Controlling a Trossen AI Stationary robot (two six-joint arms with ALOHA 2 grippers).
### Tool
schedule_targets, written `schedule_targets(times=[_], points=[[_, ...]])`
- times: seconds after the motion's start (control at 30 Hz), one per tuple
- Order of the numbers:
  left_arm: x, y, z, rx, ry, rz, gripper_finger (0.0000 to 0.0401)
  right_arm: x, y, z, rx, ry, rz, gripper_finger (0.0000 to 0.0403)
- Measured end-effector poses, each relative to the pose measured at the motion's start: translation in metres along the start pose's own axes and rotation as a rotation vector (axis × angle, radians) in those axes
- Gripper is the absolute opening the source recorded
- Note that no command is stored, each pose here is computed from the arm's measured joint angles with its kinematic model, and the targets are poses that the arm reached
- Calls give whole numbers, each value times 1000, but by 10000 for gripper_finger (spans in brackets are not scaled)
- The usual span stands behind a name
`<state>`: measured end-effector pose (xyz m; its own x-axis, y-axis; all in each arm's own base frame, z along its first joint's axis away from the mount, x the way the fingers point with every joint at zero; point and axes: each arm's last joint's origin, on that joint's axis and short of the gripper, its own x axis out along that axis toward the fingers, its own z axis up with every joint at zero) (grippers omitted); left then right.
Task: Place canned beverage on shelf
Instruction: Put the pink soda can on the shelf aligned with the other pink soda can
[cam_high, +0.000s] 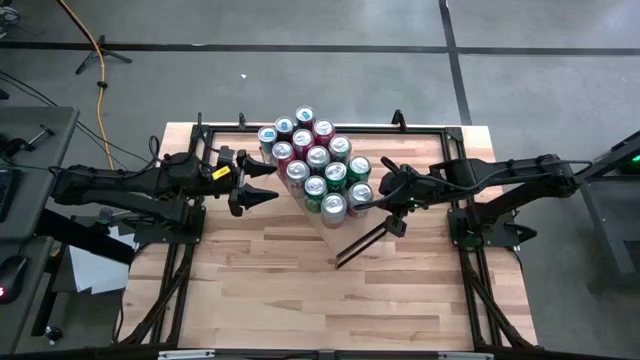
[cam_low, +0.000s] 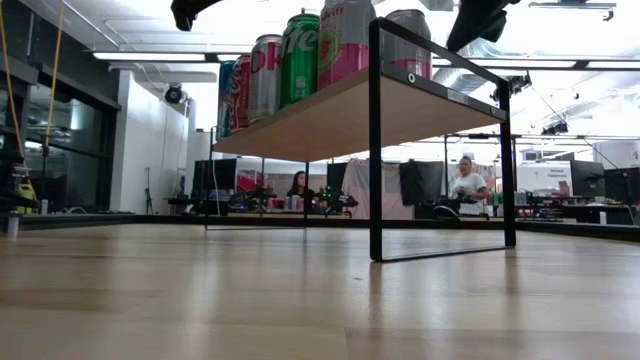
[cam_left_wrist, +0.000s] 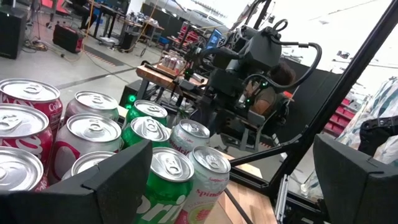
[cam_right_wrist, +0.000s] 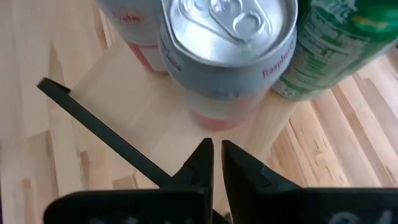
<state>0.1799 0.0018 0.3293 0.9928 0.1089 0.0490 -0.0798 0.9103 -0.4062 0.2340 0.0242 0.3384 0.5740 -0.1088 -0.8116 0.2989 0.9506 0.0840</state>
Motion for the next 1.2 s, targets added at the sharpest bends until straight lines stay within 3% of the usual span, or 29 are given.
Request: schedule_targets(times=[1.2], points=[[0, 0, 0, 10, 1, 2, 349, 8, 7, 16, -30, -128, 40, 0]])
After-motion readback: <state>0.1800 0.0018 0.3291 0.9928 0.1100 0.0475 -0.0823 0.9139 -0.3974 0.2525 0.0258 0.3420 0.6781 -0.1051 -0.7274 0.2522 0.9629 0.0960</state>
